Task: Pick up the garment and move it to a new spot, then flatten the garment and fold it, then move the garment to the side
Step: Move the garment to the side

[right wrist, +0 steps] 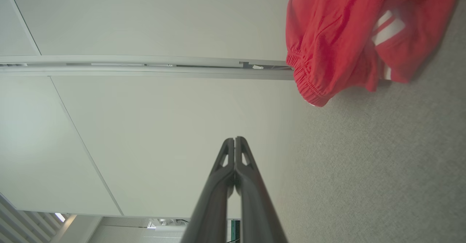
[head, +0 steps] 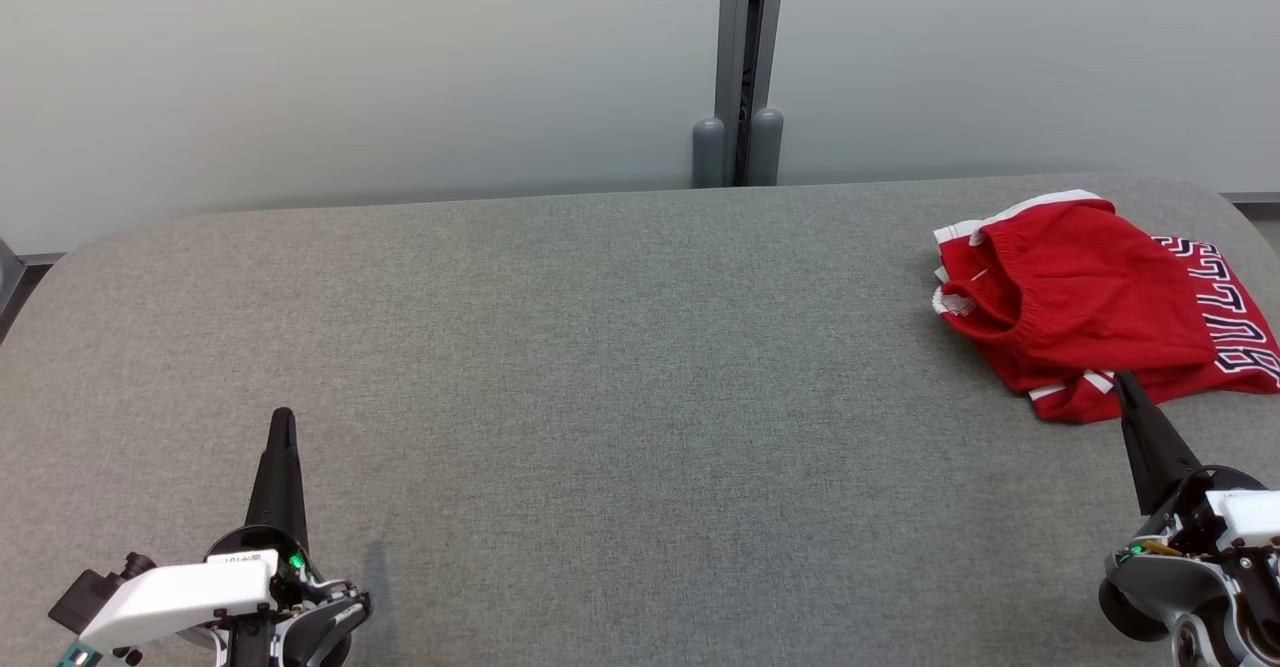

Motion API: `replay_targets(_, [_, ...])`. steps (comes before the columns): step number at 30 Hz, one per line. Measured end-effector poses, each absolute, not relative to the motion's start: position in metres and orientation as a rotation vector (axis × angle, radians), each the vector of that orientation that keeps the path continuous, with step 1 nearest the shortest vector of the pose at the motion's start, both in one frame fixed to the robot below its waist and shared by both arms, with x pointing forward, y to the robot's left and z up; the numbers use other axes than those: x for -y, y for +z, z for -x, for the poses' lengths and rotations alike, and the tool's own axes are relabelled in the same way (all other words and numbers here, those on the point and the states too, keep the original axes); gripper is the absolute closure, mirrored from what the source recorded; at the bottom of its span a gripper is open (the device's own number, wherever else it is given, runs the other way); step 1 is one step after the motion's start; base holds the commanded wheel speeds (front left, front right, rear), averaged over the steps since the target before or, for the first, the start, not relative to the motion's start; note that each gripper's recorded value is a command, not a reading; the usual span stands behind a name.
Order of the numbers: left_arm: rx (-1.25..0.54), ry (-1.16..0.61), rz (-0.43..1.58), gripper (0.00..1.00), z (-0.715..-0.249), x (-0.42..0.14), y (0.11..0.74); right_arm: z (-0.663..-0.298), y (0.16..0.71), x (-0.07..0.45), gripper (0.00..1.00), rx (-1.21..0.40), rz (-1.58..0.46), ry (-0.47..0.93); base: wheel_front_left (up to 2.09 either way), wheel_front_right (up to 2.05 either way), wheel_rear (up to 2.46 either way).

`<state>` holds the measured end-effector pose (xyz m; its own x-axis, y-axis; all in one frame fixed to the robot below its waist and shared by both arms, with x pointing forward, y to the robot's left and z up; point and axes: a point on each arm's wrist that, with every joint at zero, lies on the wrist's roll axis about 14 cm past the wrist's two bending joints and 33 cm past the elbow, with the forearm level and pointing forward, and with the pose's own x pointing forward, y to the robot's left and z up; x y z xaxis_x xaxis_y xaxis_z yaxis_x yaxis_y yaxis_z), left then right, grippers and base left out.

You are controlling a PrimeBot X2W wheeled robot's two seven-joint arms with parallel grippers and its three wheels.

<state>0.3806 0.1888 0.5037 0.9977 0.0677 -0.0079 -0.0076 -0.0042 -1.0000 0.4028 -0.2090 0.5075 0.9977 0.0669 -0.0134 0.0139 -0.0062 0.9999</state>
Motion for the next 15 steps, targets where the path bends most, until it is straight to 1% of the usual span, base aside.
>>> replay_targets(15, [0.047, 0.059, 1.574, 1.0, -0.3806, -0.1888, 0.5038, -0.4028, 0.5075, 0.2092, 1.0, -0.062, -1.578, 0.041, 0.0, 0.0, 0.0])
